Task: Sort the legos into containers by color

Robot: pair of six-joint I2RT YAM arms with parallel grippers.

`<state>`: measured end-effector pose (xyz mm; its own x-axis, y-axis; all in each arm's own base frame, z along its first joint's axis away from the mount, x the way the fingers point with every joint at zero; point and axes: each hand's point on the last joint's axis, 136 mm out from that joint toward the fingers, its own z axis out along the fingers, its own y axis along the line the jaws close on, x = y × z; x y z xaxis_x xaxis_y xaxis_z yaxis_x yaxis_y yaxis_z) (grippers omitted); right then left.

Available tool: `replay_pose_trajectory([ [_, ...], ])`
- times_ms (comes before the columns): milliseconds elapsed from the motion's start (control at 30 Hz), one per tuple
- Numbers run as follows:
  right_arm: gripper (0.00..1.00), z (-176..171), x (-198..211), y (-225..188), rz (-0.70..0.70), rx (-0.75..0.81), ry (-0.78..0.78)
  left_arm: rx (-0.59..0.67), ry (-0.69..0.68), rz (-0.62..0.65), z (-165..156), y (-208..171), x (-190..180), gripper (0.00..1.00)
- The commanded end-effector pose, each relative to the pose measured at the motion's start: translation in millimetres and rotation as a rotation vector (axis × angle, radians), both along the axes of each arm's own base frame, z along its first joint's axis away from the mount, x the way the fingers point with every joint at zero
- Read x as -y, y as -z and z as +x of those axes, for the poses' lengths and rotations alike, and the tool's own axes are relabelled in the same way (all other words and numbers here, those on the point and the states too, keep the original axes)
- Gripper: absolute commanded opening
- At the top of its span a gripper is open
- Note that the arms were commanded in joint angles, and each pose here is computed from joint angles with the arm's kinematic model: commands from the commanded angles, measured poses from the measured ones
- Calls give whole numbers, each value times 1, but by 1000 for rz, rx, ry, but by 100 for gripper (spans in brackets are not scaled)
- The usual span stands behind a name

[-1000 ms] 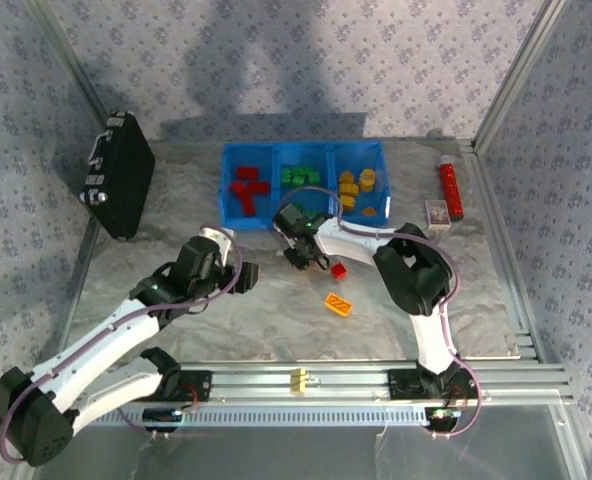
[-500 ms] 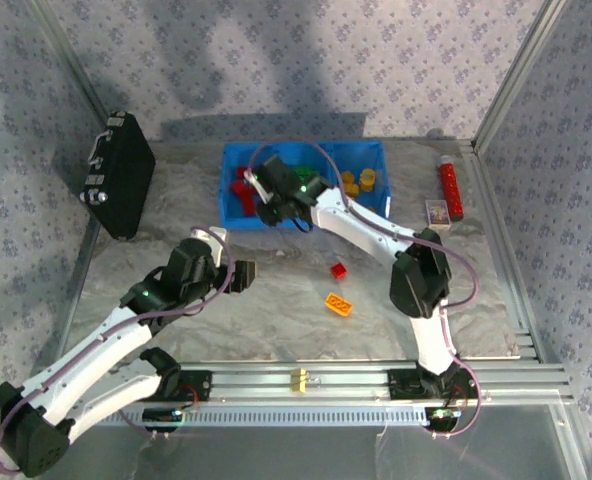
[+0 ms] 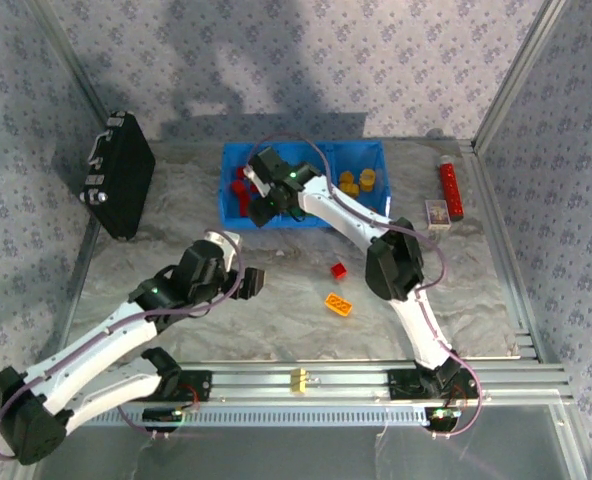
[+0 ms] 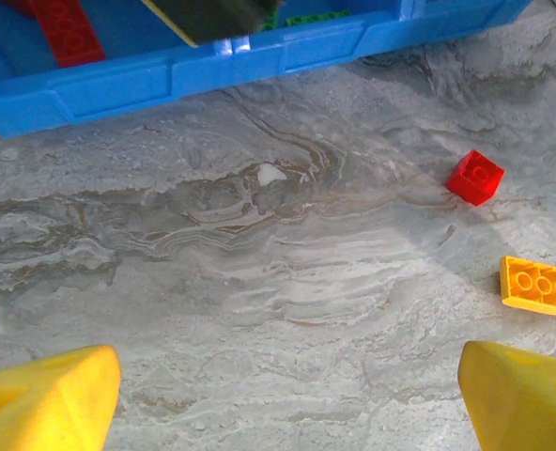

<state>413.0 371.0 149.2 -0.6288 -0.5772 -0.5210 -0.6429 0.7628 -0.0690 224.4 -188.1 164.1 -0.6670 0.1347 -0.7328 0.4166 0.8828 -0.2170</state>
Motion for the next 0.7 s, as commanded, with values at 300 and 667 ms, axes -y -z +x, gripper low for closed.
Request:
replay_pose_trajectory([
  [300, 84, -32, 93, -90, 171, 175, 159, -20, 181, 47, 7, 1, 64, 92],
  [667, 85, -55, 168, -98, 233, 206, 326, -55, 342, 127, 15, 15, 133, 88],
])
